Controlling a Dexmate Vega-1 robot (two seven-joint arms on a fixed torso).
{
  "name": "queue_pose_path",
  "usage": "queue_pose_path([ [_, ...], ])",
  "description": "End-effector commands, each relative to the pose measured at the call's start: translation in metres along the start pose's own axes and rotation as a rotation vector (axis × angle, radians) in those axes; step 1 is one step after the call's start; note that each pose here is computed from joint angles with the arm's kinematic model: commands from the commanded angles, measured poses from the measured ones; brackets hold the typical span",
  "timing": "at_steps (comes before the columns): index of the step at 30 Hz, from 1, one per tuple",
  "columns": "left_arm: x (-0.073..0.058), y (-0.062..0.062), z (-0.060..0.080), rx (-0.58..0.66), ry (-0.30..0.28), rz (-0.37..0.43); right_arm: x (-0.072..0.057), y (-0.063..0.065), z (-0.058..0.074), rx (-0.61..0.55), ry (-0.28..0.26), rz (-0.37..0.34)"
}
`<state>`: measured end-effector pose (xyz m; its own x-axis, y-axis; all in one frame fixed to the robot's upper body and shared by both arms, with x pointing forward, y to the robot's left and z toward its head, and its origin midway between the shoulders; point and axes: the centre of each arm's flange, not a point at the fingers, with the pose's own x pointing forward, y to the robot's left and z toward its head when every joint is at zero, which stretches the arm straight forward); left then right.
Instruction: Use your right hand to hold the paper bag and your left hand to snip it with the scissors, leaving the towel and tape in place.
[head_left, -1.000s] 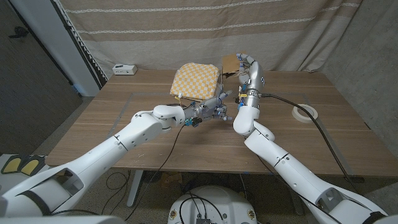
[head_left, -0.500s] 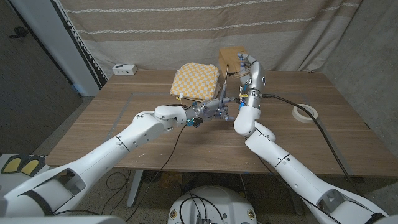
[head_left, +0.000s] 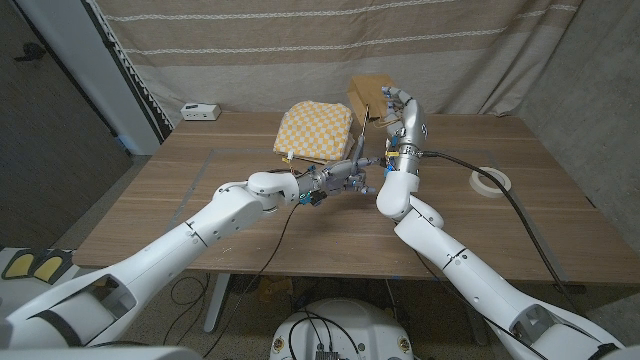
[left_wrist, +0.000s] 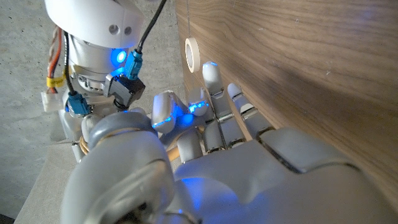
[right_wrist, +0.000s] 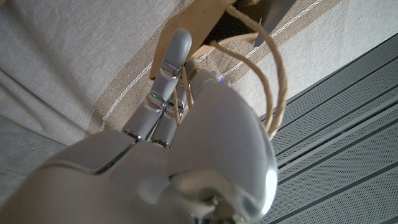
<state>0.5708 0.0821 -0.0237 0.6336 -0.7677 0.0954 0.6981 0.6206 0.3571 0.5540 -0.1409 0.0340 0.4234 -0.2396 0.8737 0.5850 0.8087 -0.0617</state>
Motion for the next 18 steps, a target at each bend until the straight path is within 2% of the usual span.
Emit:
queue_pose_path([
  [1, -0.002, 0.005, -0.006, -0.031, -0.041, 0.014, 0.005, 0.004, -0.005, -0.028, 0.009, 0.012],
  [7, -0.005, 0.011, -0.011, -0.051, -0.058, 0.021, 0.006, 0.009, -0.007, -0.042, 0.030, 0.018],
  [12, -0.009, 0.017, -0.012, -0.061, -0.077, 0.009, 0.007, 0.011, -0.004, -0.039, 0.052, 0.014],
  [18, -0.012, 0.020, -0.017, -0.061, -0.087, 0.006, 0.004, 0.014, -0.001, -0.052, 0.055, 0.007],
])
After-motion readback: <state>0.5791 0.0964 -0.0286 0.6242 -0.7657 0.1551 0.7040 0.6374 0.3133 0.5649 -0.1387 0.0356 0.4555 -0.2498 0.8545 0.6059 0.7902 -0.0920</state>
